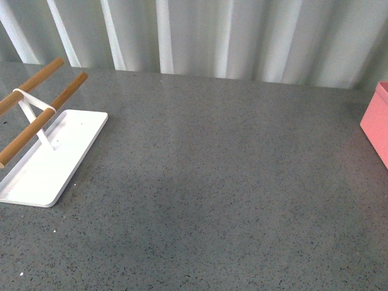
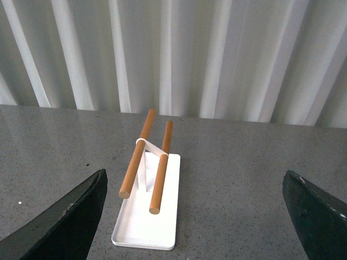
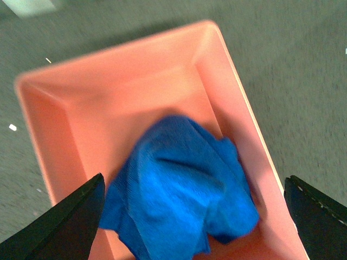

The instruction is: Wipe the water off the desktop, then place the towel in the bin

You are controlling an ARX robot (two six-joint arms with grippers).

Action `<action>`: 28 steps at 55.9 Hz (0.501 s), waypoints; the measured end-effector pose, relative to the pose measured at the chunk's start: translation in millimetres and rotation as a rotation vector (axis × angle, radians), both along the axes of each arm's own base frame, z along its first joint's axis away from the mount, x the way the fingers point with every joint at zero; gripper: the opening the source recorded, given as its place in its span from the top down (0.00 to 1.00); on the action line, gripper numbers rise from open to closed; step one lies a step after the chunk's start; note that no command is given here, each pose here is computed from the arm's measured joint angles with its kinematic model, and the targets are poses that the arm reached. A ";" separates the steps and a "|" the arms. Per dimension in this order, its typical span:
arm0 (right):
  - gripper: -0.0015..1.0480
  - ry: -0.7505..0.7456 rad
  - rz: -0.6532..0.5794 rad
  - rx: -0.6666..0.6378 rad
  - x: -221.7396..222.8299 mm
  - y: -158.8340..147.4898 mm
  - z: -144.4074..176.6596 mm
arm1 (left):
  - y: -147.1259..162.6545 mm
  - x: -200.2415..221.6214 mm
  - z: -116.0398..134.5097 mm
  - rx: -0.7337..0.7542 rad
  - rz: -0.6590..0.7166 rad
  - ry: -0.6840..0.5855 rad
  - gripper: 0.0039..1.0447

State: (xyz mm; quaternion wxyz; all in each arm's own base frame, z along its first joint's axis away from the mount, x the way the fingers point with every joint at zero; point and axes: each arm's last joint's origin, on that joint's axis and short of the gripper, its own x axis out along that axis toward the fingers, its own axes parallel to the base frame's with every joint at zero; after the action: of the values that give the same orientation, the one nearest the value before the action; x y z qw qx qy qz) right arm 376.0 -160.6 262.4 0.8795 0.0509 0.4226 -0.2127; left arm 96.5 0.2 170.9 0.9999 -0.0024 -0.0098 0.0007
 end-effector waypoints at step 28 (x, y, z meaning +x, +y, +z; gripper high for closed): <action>0.07 -0.487 0.395 -0.241 -91.3 68.9 36.1 | 0.0 0.0 0.0 0.000 0.000 0.000 0.06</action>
State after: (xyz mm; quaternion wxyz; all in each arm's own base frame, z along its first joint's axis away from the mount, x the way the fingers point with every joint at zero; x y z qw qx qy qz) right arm 284.7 -91.8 298.6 0.9786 -0.0873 0.1737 -0.0682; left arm 96.5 0.2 170.9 0.9999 -0.0024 -0.0098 0.0007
